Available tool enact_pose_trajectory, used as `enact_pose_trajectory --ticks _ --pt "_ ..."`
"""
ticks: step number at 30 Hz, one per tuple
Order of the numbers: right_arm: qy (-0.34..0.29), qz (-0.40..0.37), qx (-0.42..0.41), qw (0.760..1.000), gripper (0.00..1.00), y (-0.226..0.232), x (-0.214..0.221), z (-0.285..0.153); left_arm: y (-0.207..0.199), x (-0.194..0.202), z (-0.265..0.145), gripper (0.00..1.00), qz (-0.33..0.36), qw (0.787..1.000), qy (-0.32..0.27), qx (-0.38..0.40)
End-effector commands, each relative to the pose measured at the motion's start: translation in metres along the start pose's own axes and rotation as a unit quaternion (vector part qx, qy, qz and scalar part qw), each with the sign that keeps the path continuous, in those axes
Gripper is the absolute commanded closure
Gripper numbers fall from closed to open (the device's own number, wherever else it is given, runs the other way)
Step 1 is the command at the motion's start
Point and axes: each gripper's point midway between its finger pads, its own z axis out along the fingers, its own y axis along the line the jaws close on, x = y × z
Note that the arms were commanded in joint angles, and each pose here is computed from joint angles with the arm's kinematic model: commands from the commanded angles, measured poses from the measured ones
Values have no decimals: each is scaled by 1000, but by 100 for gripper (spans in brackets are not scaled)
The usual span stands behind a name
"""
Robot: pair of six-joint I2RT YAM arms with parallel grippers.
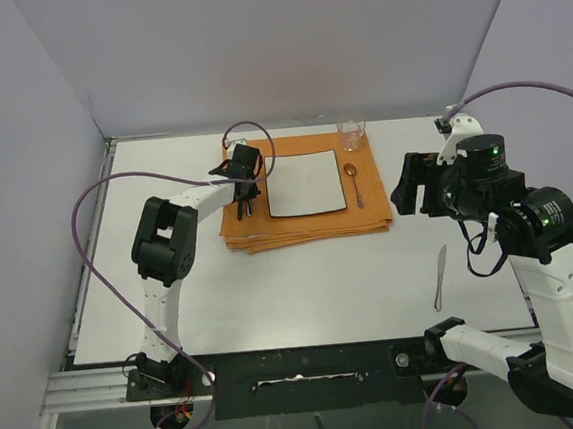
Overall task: Set the dinner table for one person
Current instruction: Adjust the knife on the napkin.
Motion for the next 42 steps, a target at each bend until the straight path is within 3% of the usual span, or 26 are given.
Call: enact_pose_trajectory --ticks 1,12,13,19,24,28,31,36,42 --pt "-33 2 -18 999 25 8 -14 -2 -3 16 -15 100 0 1000 29 0" --pt "-33 0 -24 999 25 10 -13 2 -13 20 -20 100 33 999 25 12" --pt "-32 -2 -24 999 25 10 -13 3 -14 20 -21 98 39 999 23 14" --pt "-33 -9 -18 999 25 7 -14 5 -20 18 -29 60 53 998 19 34" --pt "-28 -10 -12 999 25 4 -7 13 -32 4 -48 52 68 996 7 63" --pt "-8 -11 22 1000 25 -10 10 27 -52 -26 -91 51 97 989 -29 106" --pt "22 1 92 996 25 -35 31 39 -65 -59 -141 50 120 981 -80 132" --pt "39 41 187 981 25 -68 60 44 -57 -86 -219 49 119 972 -135 150" --pt "79 111 336 932 24 -113 110 28 -20 -77 -281 46 83 969 -164 166"
